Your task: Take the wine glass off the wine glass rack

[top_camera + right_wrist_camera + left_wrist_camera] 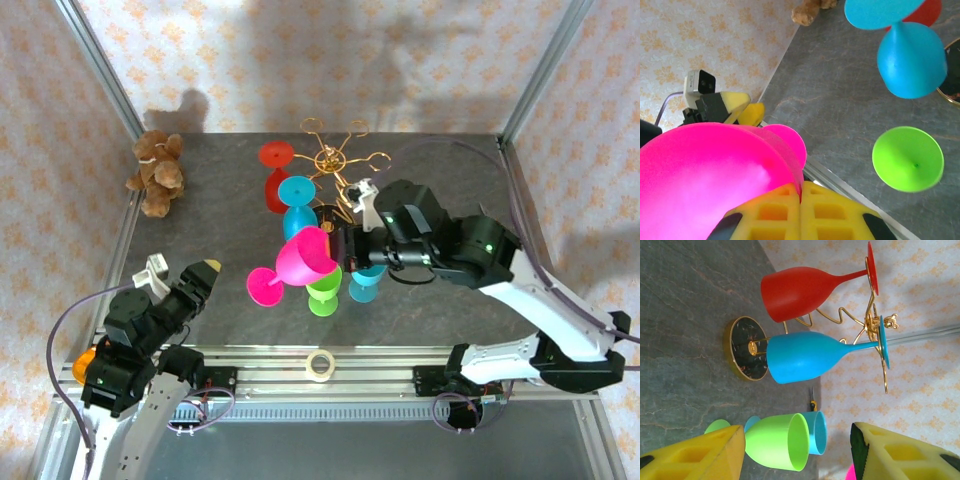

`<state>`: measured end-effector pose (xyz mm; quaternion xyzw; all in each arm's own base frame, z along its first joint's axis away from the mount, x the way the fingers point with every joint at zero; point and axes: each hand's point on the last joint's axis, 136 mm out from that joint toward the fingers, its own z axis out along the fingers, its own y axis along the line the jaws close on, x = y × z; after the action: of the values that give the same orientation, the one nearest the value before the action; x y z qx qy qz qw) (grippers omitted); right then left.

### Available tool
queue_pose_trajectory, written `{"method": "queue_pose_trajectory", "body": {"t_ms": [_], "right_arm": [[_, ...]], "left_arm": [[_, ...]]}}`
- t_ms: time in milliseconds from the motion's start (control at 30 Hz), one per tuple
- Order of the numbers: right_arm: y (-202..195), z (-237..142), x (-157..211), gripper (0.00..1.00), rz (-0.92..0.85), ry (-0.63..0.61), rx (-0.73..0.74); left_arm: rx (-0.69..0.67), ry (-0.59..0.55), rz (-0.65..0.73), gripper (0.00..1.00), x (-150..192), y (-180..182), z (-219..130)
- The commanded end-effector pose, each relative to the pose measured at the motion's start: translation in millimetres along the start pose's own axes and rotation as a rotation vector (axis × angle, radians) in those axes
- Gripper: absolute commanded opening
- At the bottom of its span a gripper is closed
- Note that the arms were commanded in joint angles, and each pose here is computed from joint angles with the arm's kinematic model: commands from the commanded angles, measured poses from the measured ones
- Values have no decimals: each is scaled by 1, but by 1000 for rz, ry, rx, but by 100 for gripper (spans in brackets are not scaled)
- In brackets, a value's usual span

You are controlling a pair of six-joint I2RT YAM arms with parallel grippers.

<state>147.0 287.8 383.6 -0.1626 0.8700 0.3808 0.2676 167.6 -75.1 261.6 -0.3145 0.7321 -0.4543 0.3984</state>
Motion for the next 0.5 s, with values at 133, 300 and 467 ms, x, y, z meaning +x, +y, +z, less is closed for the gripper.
{"method": "queue_pose_trajectory", "body": {"t_ms": [133,300,467], "right_arm": [[-44,-23,40,0,2,91,145],[-70,-31,64,0,15,142,224],[-95,-32,89,0,35,201,298]], "left_arm": [[-10,-42,48,56,-10,-5,-2],[-21,-42,44,56,-10,-2,2],[-26,-41,43,56,-10,1,6]]}}
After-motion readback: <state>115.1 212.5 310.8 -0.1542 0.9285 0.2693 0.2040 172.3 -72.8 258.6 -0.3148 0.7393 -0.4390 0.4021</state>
